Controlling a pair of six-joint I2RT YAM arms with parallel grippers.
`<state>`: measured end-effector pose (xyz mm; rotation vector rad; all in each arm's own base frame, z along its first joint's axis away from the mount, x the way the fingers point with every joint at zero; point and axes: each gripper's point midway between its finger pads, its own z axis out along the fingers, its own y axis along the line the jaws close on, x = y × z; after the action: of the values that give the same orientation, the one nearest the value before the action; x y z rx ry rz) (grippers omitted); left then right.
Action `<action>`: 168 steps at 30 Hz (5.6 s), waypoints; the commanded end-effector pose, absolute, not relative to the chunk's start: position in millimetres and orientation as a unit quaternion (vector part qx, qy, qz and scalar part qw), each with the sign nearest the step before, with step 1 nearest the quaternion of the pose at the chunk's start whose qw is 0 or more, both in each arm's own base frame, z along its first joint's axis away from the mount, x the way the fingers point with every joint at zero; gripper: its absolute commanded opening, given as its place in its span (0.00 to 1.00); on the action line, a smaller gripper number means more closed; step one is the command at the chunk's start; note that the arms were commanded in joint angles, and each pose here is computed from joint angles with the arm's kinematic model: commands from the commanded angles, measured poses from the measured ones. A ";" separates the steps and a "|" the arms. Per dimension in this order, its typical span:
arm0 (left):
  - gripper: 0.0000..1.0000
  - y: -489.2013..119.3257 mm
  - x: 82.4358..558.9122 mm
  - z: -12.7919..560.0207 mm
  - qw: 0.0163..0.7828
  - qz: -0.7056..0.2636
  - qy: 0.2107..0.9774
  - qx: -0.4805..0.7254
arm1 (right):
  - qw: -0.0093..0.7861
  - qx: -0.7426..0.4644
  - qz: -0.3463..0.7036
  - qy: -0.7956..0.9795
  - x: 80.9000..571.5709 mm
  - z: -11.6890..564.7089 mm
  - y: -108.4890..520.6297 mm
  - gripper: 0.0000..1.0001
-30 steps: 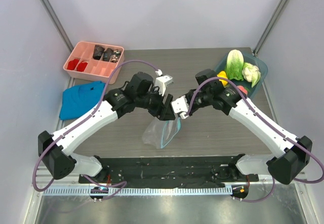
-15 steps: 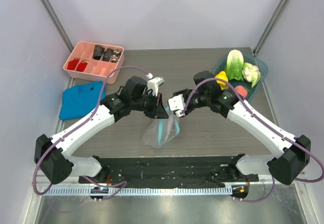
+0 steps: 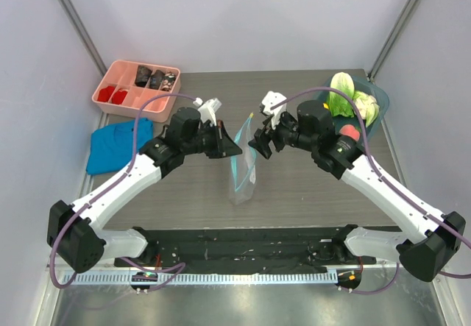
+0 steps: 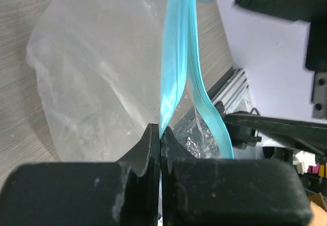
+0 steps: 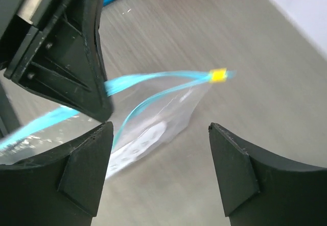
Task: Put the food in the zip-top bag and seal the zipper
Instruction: Open the zipper of the food storage bag, then pick up the fake vegetable from the bin.
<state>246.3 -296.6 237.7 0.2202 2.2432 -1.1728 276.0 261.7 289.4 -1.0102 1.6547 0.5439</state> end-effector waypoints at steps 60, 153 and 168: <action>0.54 -330.5 294.0 262.1 0.424 -0.162 0.837 0.306 | 0.428 -0.058 0.248 0.867 304.6 274.6 240.8 0.01; 0.00 -273.4 319.3 195.8 0.323 -0.271 0.905 0.045 | 0.444 0.092 0.075 0.888 563.1 93.1 -92.4 0.95; 0.00 -271.6 316.9 189.7 0.313 -0.267 0.911 0.044 | 0.447 0.068 0.073 0.889 564.0 95.6 -83.4 0.21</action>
<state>311.3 -266.9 179.1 0.1223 2.4356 -0.6724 556.9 -88.1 61.7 0.2170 2.2670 0.1543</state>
